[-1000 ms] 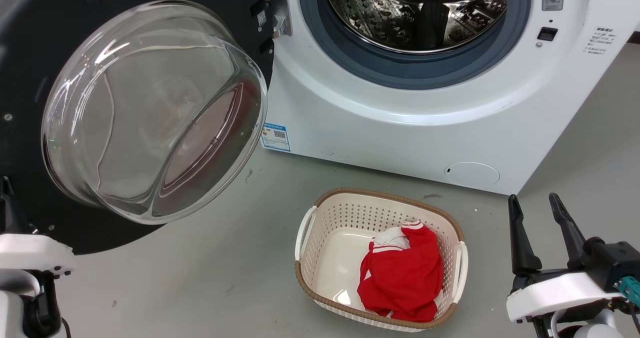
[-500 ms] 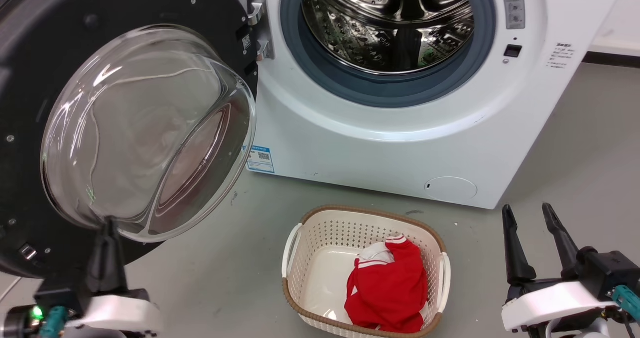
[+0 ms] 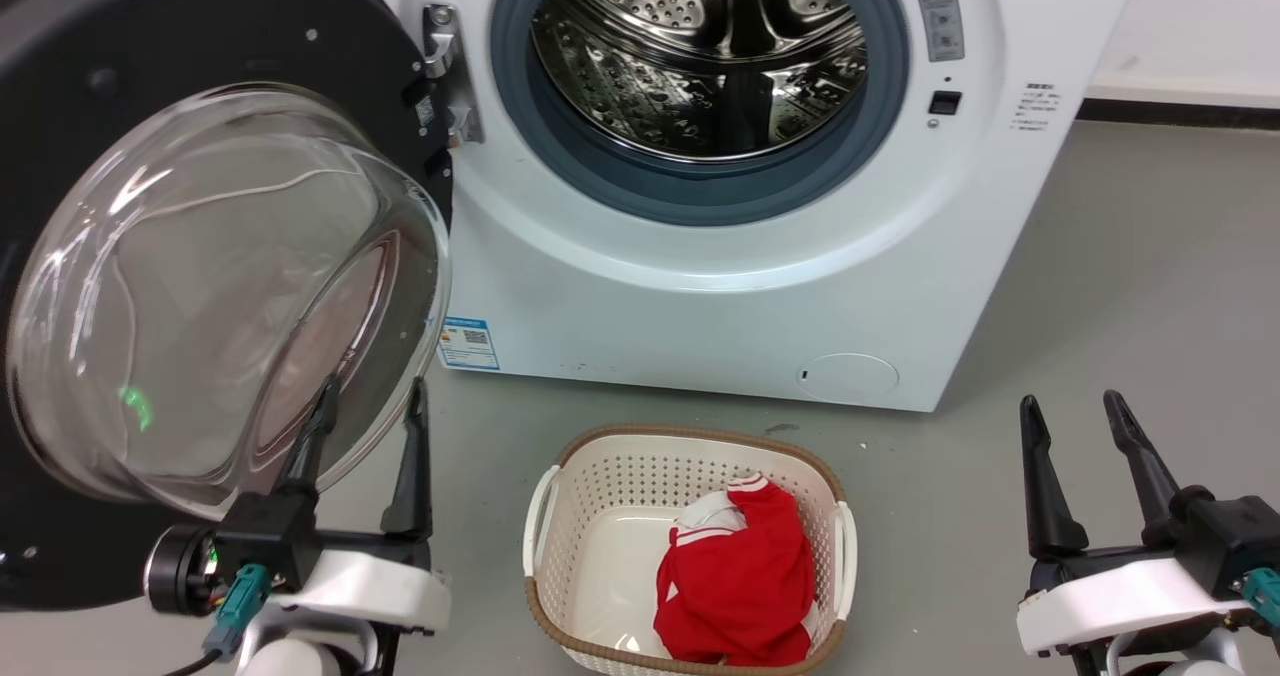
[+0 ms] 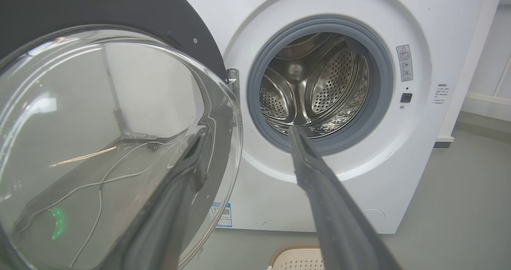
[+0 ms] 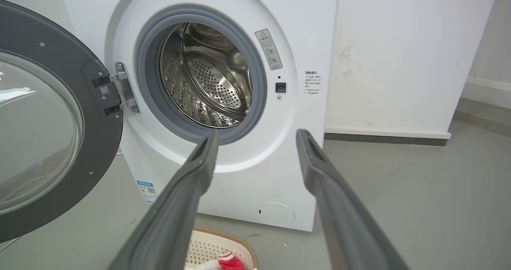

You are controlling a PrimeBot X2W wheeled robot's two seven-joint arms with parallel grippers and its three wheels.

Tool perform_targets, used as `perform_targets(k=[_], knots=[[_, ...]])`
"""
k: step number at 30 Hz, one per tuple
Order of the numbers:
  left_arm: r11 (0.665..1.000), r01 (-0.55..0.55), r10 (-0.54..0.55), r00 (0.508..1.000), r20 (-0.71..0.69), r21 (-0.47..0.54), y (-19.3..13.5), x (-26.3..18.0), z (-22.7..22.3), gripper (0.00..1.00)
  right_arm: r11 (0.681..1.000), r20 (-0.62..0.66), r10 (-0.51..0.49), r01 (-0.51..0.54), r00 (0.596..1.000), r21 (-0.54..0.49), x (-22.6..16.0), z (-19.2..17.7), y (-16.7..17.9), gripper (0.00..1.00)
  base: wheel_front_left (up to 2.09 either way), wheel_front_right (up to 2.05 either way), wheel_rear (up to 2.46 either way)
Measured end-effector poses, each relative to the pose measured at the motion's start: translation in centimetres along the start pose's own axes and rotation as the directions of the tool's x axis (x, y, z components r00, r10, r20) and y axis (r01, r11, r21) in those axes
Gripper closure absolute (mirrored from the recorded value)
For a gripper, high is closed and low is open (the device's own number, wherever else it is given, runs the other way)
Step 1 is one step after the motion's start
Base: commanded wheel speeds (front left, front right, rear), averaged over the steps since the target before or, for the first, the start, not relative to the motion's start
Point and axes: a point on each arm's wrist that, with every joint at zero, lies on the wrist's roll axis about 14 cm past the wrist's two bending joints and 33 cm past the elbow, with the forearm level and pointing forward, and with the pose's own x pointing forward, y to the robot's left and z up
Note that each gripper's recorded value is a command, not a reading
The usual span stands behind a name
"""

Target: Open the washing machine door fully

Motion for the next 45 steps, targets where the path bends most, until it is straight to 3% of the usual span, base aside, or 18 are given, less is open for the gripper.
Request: perform_targets(k=[12,45], knots=[[0.997,0.075,-0.076,0.996,0.042,0.026,-2.6,3.1,0.8,0.0,0.995,0.015,-0.069,0.07,0.997,-0.064,-1.7,1.5,-2.3,0.0,0.0,0.0,0.0],[0.999,0.028,-0.028,1.0,-0.008,0.031,-1.9,1.7,-0.9,0.0,0.997,-0.026,-0.077,0.077,0.997,-0.028,-2.5,-0.1,-2.3,0.0,0.0,0.0,0.0]])
